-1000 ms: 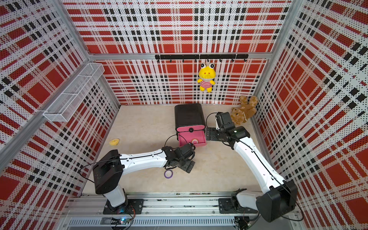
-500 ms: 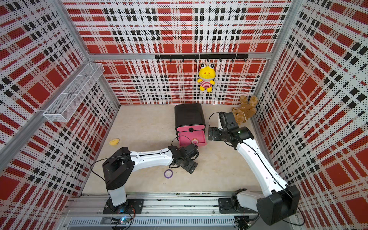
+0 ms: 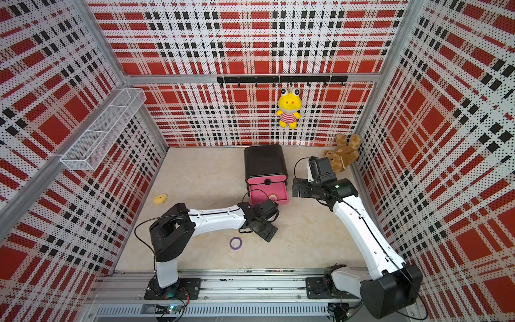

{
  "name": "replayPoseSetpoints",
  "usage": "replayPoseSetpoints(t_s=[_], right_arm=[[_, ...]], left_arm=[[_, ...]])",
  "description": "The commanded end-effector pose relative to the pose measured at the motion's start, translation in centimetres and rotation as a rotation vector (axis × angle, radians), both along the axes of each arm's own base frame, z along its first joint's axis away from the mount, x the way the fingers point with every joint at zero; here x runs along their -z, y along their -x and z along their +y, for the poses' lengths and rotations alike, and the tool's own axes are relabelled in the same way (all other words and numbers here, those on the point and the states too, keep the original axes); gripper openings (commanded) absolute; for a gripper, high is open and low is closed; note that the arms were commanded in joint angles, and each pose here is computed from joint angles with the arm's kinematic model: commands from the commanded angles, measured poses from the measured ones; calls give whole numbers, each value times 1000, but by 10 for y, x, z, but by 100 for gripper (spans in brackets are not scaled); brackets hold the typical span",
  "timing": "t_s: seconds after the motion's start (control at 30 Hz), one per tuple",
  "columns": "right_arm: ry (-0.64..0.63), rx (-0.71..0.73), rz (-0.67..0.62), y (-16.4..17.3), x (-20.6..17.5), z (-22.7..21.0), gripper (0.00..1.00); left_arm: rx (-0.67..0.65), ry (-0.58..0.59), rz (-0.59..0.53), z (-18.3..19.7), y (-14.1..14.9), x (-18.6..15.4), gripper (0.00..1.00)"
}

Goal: Place the transparent tape into the drawer according to color
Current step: Pick up the tape from the center of the board.

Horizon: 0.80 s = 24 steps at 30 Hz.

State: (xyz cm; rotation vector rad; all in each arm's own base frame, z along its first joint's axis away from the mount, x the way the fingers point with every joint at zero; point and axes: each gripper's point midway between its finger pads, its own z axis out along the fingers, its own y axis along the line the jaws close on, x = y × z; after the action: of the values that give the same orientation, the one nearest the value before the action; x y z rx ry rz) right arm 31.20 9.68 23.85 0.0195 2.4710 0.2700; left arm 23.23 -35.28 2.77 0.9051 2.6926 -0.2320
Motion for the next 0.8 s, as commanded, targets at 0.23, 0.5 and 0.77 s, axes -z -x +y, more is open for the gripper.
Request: replayPoseSetpoints(t_s=[0.23,0.5,0.77], right_arm=[[2,-2,-11,4,-6,-4,98],[1,1,-24,4,-12,-6,99],[3,8,-29,6,-14,-10,100]], left_arm=[[38,-2,48,-7,3,9,86],[111,-100,114,1,24,13,77],[134,-125,174,14,40,9,53]])
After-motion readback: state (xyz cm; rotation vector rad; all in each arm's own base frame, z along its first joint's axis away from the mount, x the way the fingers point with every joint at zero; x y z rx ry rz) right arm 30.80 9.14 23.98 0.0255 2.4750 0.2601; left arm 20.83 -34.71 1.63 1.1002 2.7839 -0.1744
